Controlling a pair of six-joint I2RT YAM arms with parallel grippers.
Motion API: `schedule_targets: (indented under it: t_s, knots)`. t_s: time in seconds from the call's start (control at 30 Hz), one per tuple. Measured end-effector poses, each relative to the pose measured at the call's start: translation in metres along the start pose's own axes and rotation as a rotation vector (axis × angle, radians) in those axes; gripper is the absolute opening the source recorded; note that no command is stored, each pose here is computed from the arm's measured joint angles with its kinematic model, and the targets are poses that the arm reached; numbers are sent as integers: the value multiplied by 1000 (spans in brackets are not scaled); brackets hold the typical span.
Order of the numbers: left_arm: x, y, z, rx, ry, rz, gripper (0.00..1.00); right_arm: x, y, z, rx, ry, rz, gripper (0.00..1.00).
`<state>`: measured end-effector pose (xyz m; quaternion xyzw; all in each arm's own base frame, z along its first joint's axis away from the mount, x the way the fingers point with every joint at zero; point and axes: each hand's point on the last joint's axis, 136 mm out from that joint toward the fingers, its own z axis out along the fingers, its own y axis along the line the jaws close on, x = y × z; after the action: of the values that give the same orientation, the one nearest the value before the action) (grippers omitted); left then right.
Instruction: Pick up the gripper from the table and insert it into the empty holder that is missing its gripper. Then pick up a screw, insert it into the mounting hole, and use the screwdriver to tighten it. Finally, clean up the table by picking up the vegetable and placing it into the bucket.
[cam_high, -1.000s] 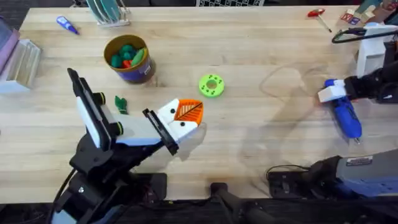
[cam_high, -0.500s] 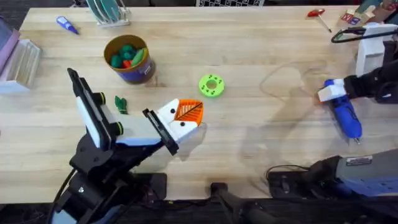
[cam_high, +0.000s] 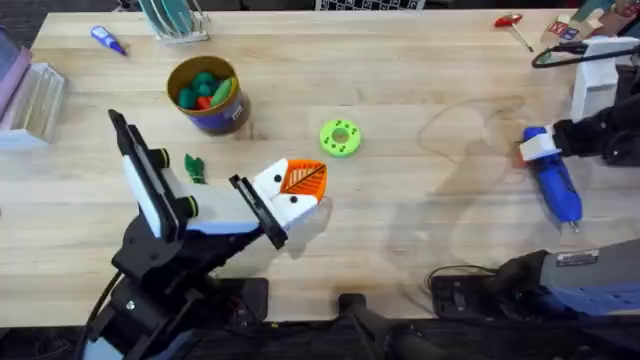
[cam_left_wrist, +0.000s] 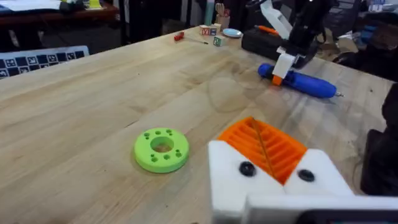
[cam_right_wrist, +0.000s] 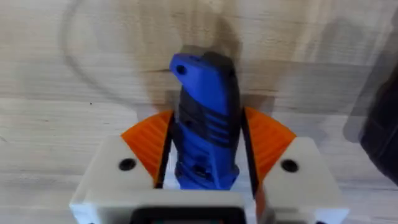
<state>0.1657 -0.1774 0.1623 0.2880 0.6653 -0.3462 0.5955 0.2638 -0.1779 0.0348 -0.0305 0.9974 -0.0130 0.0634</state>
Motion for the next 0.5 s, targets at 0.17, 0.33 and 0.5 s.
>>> schedule_targets:
  t_s: [0.17, 0.33, 0.5]
  knots:
    - [0, 0, 0, 0, 0, 0, 11, -1, -1, 0, 4, -3, -1, 396]
    - [0, 0, 0, 0, 0, 0, 11, -3, -4, 2, 16, -7, 2, 112]
    - [0, 0, 0, 0, 0, 0, 11, -3, -4, 2, 15, -7, 7, 23]
